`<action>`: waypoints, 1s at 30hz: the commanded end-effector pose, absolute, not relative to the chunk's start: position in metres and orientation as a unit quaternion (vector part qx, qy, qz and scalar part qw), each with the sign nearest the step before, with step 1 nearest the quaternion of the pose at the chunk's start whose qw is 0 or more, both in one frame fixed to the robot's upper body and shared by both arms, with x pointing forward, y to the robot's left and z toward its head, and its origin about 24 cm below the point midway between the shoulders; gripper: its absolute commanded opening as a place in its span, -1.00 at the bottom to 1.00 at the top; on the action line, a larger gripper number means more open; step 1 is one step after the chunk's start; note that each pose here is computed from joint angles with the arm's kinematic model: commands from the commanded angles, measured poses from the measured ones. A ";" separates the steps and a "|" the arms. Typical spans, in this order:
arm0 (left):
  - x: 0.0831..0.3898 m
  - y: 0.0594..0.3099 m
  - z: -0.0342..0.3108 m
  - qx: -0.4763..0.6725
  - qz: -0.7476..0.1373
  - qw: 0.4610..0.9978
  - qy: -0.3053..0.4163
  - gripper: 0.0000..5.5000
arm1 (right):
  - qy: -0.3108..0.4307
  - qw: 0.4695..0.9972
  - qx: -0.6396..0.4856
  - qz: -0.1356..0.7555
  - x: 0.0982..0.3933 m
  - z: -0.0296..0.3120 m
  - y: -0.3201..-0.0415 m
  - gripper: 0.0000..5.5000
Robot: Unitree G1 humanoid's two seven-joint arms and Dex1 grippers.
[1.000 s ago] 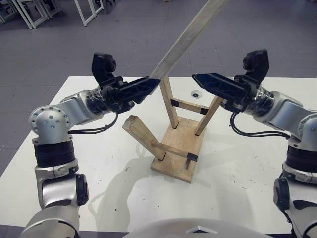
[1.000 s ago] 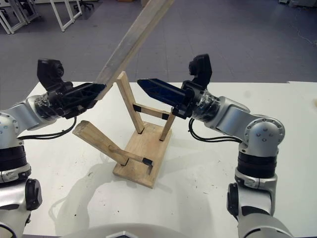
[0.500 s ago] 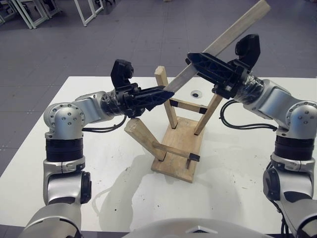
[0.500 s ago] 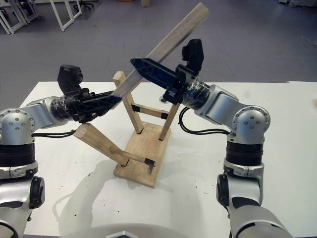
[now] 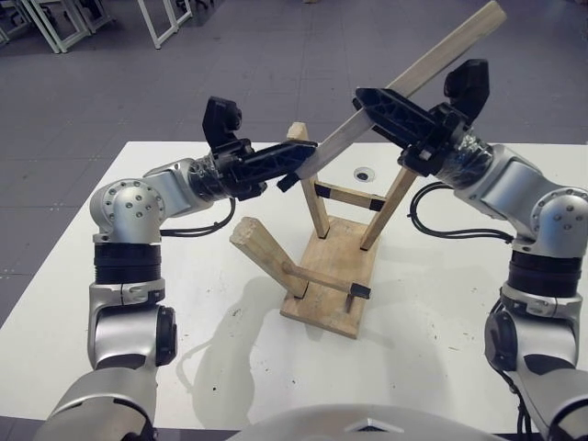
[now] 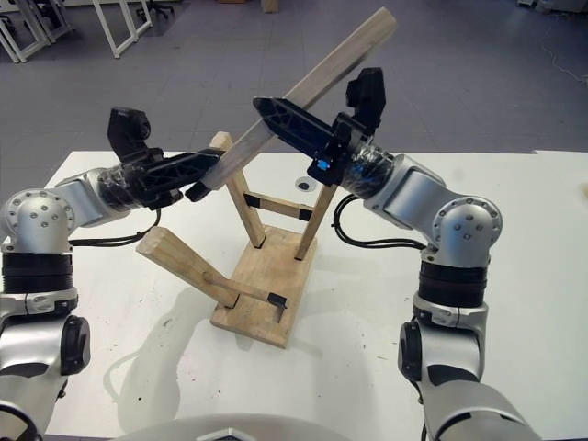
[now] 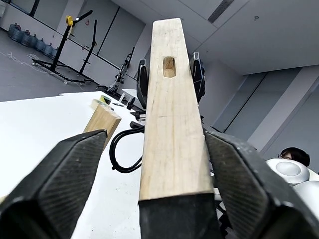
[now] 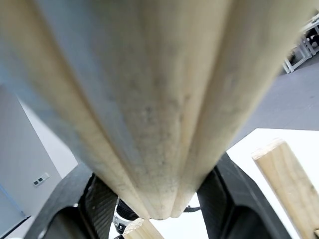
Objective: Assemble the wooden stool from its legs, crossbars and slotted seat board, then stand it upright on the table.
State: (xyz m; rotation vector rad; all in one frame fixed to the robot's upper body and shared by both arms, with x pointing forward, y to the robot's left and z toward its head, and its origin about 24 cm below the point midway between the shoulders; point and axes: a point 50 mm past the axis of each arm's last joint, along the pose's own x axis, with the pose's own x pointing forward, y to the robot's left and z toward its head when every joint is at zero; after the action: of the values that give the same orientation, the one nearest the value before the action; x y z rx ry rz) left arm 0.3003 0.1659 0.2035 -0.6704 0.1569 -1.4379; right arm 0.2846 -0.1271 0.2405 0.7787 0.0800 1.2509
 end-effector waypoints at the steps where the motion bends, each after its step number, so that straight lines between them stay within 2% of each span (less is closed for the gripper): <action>1: 0.301 0.185 0.225 -0.321 -0.612 0.723 0.014 0.56 | 0.038 0.792 0.297 0.532 0.270 0.235 -0.160 -0.26; 3: 0.295 0.196 0.227 -0.322 -0.575 0.752 -0.014 0.69 | 0.039 0.812 0.264 0.520 0.259 0.234 -0.172 -0.26; 6: 0.285 0.210 0.221 -0.306 -0.485 0.818 -0.037 0.69 | 0.061 0.846 0.181 0.498 0.237 0.220 -0.186 -0.26; 9: 0.273 0.214 0.212 -0.300 -0.433 0.849 -0.042 0.69 | 0.062 0.871 0.105 0.475 0.218 0.190 -0.194 -0.26; 14: 0.269 0.211 0.206 -0.312 -0.395 0.863 -0.045 0.69 | 0.068 0.841 -0.039 0.536 0.184 0.125 -0.210 -0.26; 17: 0.270 0.212 0.204 -0.313 -0.387 0.866 -0.042 0.69 | 0.039 0.817 -0.055 0.572 0.173 0.110 -0.205 -0.26; 22: 0.271 0.209 0.198 -0.315 -0.383 0.868 -0.030 0.69 | 0.006 0.797 -0.073 0.599 0.170 0.100 -0.194 -0.26; 30: 0.271 0.207 0.190 -0.319 -0.377 0.870 -0.019 0.69 | -0.031 0.794 -0.084 0.601 0.174 0.114 -0.181 -0.26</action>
State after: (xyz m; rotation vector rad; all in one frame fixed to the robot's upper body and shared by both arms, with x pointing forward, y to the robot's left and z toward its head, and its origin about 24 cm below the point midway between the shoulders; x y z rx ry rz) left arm 0.2718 0.2069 0.1944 -0.6668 -0.0563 -0.8061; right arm 0.1713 -0.1832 0.1021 -0.1582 -0.0227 1.2862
